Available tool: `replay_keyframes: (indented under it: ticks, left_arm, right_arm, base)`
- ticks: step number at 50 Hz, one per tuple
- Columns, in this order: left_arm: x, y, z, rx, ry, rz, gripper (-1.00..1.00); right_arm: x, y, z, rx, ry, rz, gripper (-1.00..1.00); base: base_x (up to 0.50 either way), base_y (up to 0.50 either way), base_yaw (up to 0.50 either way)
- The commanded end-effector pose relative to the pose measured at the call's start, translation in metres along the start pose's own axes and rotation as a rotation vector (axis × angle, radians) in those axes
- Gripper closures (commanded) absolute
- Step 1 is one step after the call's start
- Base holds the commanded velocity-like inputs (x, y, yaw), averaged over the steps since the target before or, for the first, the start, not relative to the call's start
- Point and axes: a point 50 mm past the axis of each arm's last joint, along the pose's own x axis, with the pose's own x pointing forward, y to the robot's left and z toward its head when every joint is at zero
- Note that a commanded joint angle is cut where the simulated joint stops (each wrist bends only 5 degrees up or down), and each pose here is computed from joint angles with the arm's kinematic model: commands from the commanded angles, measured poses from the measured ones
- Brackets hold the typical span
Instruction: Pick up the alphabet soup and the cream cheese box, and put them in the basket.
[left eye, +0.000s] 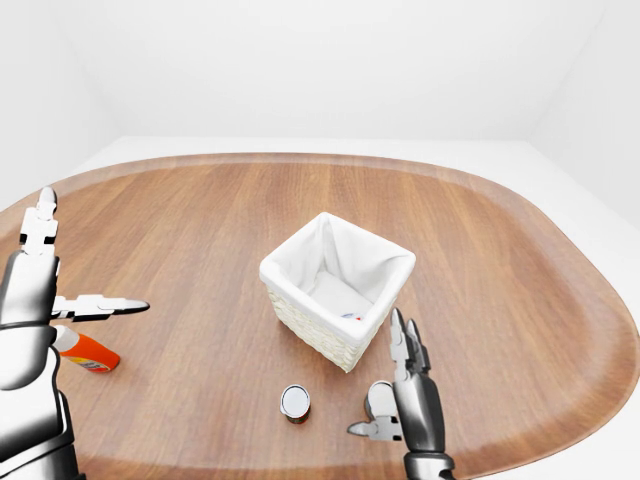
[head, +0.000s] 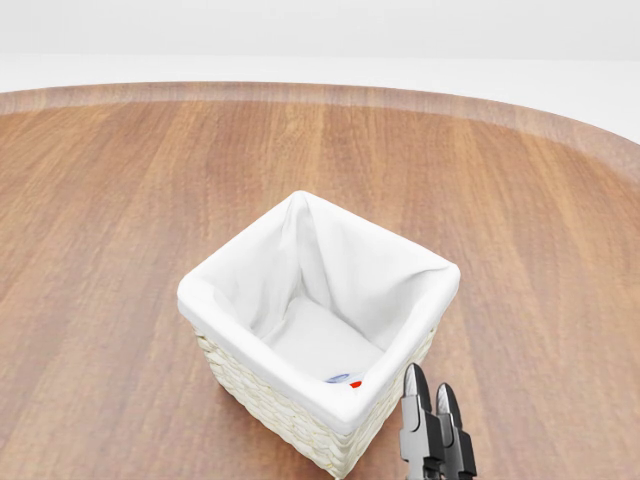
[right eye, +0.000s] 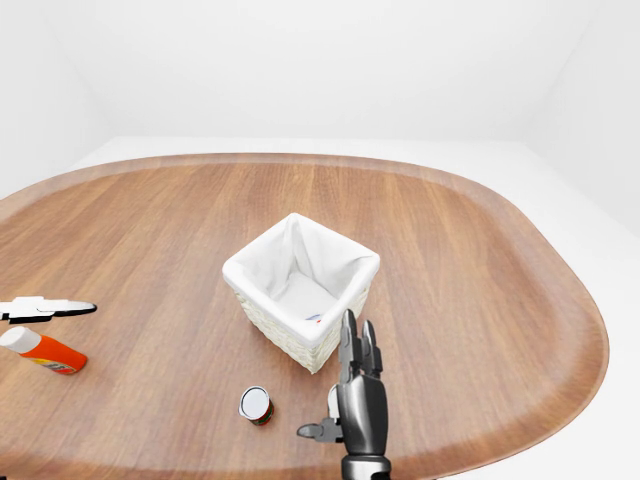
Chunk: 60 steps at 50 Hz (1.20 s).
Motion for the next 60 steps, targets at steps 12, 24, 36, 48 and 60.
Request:
replay_keyframes:
  ticks: [12, 24, 36, 48, 60]
  left_arm:
    - [0.0, -0.001, 0.0, -0.029, -0.002, 0.018, -1.0]
    - [0.0, -0.001, -0.002, -0.031, 0.004, 0.019, -1.0]
    - [0.0, -0.001, 0.0, -0.029, -0.001, 0.018, -1.0]
    - [0.0, -0.002, -0.002, -0.026, 0.005, 0.015, -1.0]
    - [0.001, -0.003, -0.004, -0.021, 0.015, 0.016, -1.0]
  right_arm:
    - [0.015, 0.028, -0.048, -0.101, 0.123, 0.115, -1.0]
    - [0.015, 0.032, -0.063, -0.136, 0.184, 0.13, -1.0]
    - [0.014, 0.036, -0.071, -0.157, 0.221, 0.146, -1.0]
    - [0.011, 0.042, -0.087, -0.203, 0.275, 0.186, -1.0]
    - [0.006, 0.043, -0.102, -0.246, 0.327, 0.218, -1.0]
  base:
    - [0.0, 0.0, 0.0]
    - [0.0, 0.0, 0.0]
    - [0.0, 0.0, 0.0]
    - [0.0, 0.0, 0.0]
    - [0.0, 0.0, 0.0]
